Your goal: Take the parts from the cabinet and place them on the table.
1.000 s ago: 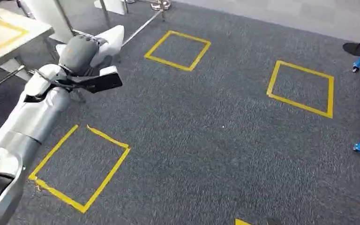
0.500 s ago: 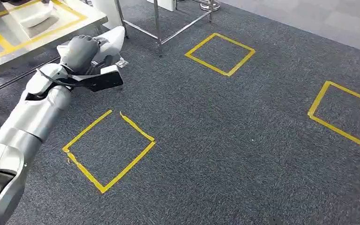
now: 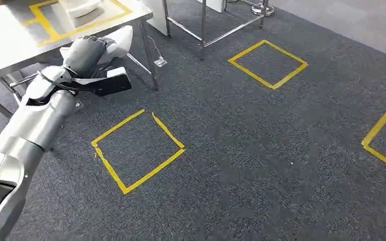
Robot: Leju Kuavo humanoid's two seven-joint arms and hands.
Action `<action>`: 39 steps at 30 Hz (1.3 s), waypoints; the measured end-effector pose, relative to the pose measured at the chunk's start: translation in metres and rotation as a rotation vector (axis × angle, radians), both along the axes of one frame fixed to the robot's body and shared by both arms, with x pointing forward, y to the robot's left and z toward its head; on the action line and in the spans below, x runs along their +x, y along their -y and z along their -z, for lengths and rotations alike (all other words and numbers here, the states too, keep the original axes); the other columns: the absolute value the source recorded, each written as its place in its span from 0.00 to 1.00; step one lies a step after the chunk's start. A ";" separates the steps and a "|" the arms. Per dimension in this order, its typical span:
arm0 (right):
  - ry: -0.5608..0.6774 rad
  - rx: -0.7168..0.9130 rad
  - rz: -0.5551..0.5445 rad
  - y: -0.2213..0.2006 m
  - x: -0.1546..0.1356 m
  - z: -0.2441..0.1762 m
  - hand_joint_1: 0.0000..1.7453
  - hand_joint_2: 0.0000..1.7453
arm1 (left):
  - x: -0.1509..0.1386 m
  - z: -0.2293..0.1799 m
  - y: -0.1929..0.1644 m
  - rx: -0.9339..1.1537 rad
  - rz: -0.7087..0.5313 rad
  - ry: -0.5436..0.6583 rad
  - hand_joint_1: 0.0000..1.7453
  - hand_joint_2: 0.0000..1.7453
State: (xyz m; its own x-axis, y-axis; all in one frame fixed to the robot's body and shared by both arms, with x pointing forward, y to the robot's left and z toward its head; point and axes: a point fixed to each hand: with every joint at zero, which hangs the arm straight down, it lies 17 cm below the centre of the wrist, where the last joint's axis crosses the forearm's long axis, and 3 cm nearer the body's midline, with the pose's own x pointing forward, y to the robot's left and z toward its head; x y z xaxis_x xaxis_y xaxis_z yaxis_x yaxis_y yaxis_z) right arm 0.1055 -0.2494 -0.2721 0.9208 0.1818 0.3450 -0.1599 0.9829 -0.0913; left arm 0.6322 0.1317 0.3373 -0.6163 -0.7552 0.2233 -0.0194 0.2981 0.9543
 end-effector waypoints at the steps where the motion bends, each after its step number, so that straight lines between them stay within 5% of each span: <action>1: 0.001 0.001 0.000 0.000 0.001 0.000 0.00 0.00 | 0.001 0.001 -0.002 0.001 -0.003 -0.002 1.00 1.00; 39: -0.017 -0.013 0.022 0.005 -0.003 0.001 0.00 0.00 | -0.003 0.005 0.020 -0.015 0.029 -0.038 1.00 1.00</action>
State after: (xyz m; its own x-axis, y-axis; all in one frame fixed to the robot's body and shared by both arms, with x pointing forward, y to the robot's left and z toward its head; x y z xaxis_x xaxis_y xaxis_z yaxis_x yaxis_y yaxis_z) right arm 0.1026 -0.2542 -0.2734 0.9303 0.1658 0.3273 -0.1397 0.9849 -0.1020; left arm 0.6292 0.1113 0.3322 -0.6285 -0.7338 0.2579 0.0254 0.3120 0.9497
